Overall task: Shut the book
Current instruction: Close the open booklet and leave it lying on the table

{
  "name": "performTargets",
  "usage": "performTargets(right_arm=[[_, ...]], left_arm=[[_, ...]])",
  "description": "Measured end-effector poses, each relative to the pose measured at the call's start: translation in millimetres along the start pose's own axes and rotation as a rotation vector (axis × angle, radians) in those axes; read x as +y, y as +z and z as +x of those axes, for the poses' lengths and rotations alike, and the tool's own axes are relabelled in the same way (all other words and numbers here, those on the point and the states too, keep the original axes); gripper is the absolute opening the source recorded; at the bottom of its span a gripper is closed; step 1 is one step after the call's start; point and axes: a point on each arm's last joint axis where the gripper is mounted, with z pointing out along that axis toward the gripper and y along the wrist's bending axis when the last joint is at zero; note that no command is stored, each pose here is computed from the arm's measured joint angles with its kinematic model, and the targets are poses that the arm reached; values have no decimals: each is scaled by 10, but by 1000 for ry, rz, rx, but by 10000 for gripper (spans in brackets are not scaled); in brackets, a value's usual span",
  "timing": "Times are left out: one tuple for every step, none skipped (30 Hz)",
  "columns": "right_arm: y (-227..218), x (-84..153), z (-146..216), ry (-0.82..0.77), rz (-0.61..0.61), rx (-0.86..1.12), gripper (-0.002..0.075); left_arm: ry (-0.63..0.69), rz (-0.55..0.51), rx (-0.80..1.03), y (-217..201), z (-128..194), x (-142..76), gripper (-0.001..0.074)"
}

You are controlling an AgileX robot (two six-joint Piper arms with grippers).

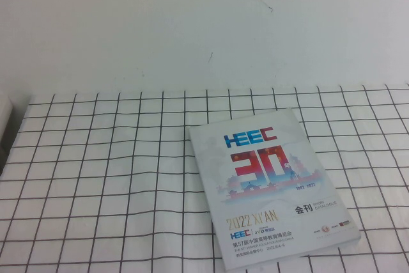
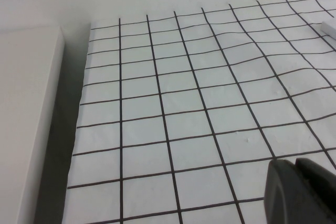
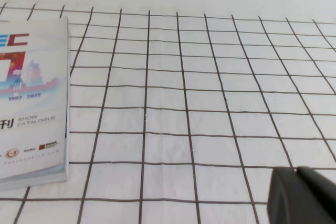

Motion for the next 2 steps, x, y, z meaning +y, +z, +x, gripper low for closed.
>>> performTargets(right_arm=[[0, 0, 0, 0, 0, 0, -3], [0, 0, 0, 0, 0, 0, -3]], left_arm=[[0, 0, 0, 0, 0, 0, -3], [0, 0, 0, 0, 0, 0, -3]])
